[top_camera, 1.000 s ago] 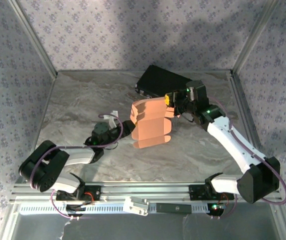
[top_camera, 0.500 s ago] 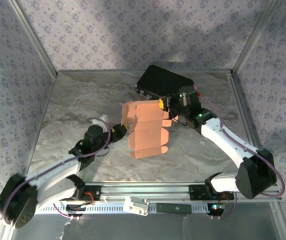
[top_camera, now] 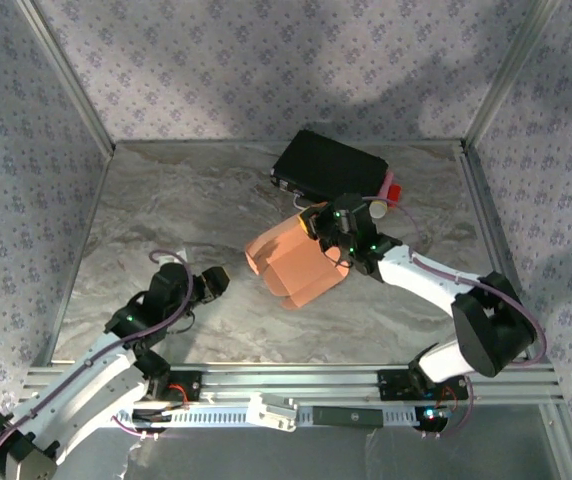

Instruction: Fold the paper box

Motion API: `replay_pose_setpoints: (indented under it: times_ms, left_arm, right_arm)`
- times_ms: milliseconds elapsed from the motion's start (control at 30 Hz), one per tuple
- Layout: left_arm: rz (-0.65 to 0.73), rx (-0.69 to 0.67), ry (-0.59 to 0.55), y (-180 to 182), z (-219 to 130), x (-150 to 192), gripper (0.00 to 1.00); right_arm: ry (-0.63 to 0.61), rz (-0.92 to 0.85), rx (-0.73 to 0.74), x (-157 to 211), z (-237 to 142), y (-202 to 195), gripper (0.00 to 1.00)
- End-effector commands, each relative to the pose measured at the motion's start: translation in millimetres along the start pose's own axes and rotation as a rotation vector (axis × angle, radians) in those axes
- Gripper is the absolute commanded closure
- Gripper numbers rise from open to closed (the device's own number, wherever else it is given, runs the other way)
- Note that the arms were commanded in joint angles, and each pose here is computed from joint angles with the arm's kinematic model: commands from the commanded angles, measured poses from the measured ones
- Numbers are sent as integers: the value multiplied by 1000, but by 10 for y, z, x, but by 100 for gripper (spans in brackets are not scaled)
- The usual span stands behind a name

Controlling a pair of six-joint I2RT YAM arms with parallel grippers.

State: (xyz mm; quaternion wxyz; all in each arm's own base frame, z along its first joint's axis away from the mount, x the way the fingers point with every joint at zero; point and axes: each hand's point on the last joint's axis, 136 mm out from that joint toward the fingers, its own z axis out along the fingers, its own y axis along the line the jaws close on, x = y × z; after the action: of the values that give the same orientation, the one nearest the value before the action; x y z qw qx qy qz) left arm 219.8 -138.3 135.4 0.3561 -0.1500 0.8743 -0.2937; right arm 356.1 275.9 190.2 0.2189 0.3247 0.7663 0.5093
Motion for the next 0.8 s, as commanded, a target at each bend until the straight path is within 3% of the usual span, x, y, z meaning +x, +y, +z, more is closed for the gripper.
replay_pose_setpoints:
  times_ms: [0,267,500,633,767]
  left_arm:
    - [71,70,31,-176,-15,-112,42]
    - [215,39,110,-111,204,-146,61]
    - [284,87,110,-110,401,-75,63]
    - [363,143,95,-166,476,-51,72]
    - [422,153,78,-174,587,-56,73]
  right_arm:
    - [49,-130,-94,55,81,134,100]
    - [100,-208,-138,-9,166,-71,100]
    - [153,-181,-123,-39,328,-288,100]
    - [162,-173,-124,-77,377,-331,100]
    - [170,-160,-124,-93,427,-351,100]
